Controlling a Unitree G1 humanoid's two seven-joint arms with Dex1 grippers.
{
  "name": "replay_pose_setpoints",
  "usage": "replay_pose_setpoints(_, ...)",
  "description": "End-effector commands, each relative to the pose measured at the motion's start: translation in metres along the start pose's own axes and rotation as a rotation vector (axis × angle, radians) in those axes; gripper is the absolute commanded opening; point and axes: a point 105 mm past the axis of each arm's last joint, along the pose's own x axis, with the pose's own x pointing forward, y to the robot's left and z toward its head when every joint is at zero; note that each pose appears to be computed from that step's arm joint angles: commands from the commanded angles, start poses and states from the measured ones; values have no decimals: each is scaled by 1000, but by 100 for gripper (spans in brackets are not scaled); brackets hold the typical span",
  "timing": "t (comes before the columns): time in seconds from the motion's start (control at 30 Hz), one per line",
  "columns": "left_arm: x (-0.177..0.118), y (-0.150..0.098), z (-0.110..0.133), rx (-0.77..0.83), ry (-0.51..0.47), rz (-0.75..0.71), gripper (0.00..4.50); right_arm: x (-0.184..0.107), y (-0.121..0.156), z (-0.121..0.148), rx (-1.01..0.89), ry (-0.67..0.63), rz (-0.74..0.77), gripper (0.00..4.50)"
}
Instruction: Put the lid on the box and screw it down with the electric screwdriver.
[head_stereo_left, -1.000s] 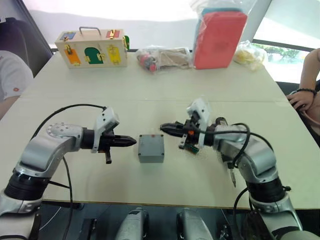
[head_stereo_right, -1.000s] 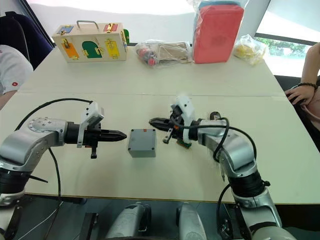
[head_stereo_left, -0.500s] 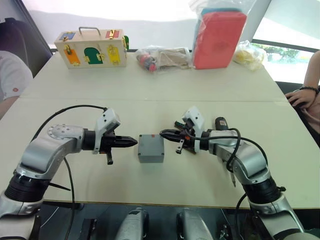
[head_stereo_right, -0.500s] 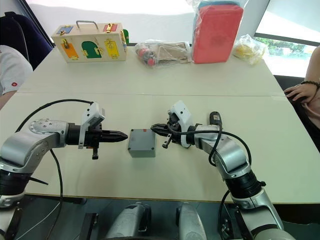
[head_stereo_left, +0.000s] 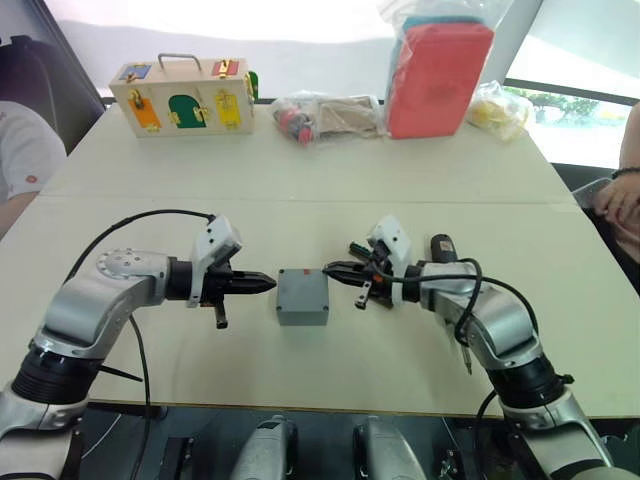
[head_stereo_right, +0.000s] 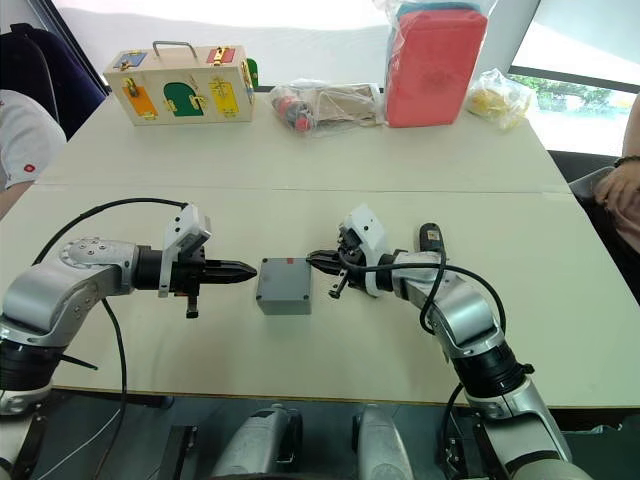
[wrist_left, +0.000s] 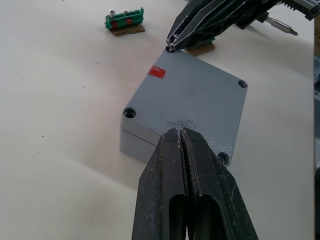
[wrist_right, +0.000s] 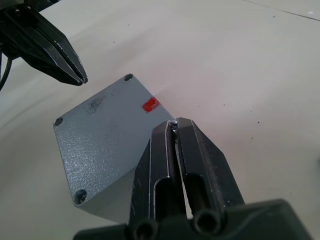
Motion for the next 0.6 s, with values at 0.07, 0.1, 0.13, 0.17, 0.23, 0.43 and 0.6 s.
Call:
replay_pose_setpoints(0.07, -1, 0, 9, 41, -19, 6, 0, -1, 0, 5, -19, -22, -3, 84)
replay_pose_setpoints(0.1, -1, -1, 9, 40, -20, 6, 0, -1, -1, 6, -18, -25, -7, 127)
replay_pose_setpoints(0.13, -1, -1, 9, 40, -21, 5, 0, -2, -2, 8, -15, -30, -11, 164)
replay_pose_setpoints(0.17, 0, -1, 10, 41, -22, 4, 0, -3, -4, 10, -14, -33, -14, 188)
replay_pose_setpoints(0.23, 1, -1, 10, 42, -25, 1, 0, -6, -6, 13, -9, -39, -17, 188)
replay_pose_setpoints(0.43, 5, -8, 27, 94, -57, -56, 0, -47, -33, 35, 114, -27, -135, 239)
replay_pose_setpoints(0.6, 10, -21, 50, 206, -75, -156, 0, -95, -55, 43, 254, 168, -250, 400)
